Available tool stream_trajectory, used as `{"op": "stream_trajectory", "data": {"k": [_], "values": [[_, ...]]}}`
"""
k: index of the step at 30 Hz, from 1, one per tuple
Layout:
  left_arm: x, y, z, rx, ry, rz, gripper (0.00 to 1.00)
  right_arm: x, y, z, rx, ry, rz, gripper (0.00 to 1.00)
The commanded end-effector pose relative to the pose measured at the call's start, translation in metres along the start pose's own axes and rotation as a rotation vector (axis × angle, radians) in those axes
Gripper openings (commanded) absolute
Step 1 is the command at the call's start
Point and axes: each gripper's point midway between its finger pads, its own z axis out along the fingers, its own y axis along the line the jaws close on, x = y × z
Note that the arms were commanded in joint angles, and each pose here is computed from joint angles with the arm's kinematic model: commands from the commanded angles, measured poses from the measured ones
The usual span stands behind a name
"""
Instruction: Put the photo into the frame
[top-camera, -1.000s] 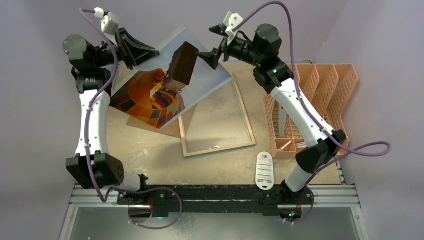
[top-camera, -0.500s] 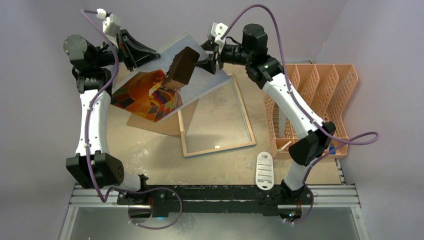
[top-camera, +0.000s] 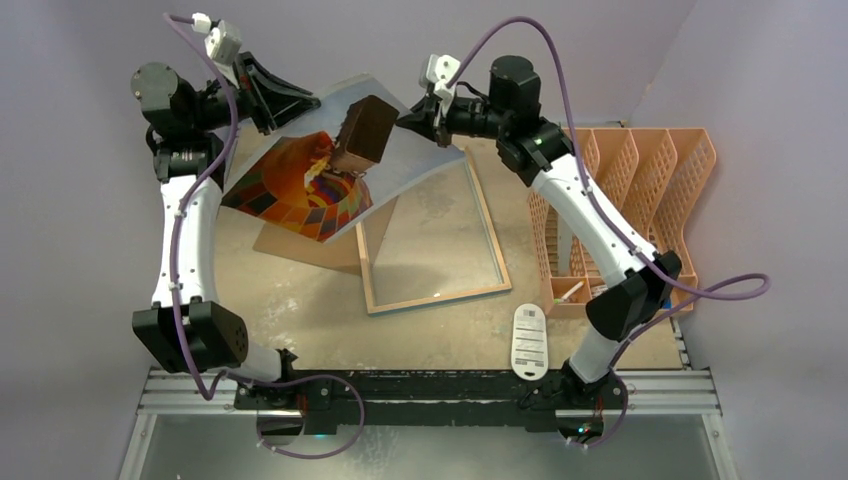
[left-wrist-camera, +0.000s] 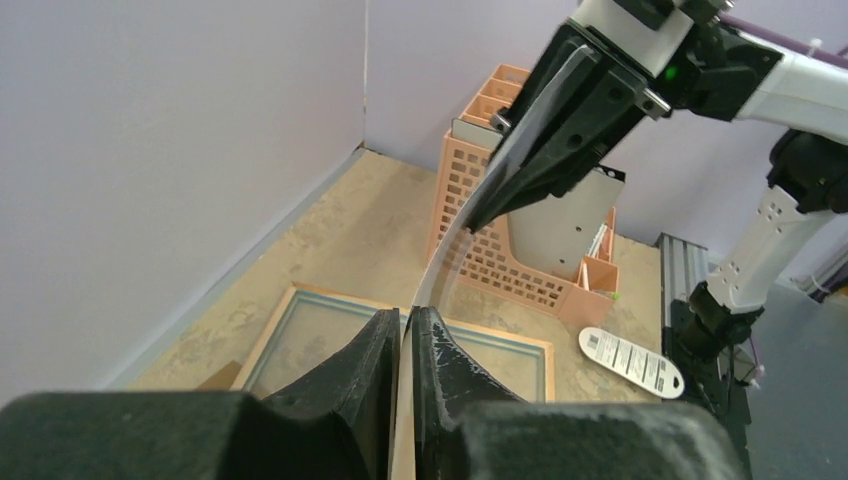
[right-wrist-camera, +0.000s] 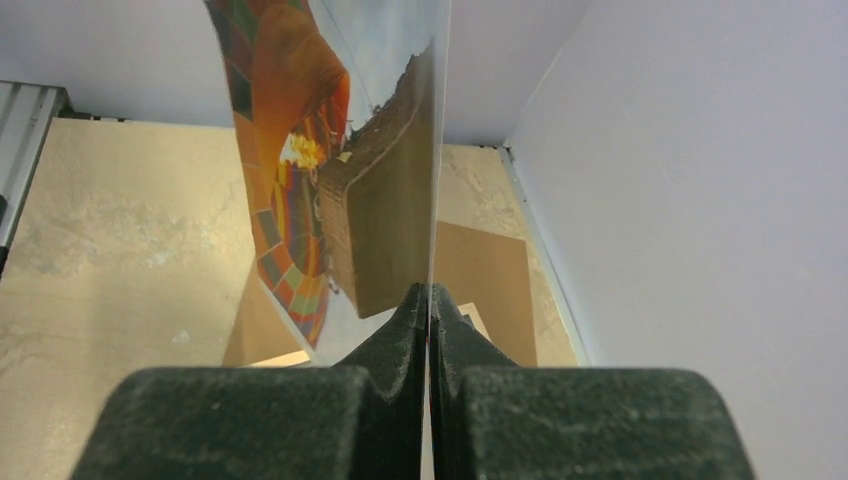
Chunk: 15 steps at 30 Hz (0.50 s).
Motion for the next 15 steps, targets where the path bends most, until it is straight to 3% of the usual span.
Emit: {"op": "stream_trajectory", "data": {"k": [1,2,4,7,10,15], "values": [[-0.016,0.014,0.000,-0.117,-0.026,0.079,0.25,-0.037,-0.006,-0.019,0.082,-0.062,-0.059,0.00],[-0.015,0.020,-0.002,-0.166,-0.022,0.070,0.39,-0.041,-0.007,-0.021,0.099,-0.069,-0.063,0.00],[-0.014,0.035,-0.008,-0.280,-0.015,0.063,0.59,-0.047,-0.013,-0.027,0.151,-0.080,-0.071,0.00],[-0.014,0.067,-0.029,-0.534,0.003,0.085,0.76,-0.054,-0.025,-0.039,0.259,-0.087,-0.088,0.00],[-0.020,0.095,-0.058,-0.795,-0.006,0.079,0.86,-0.055,-0.045,-0.054,0.405,-0.069,-0.108,0.00],[-0.022,0.104,-0.074,-0.920,-0.039,0.018,0.90,-0.068,-0.078,-0.082,0.635,-0.076,-0.156,0.00]]}}
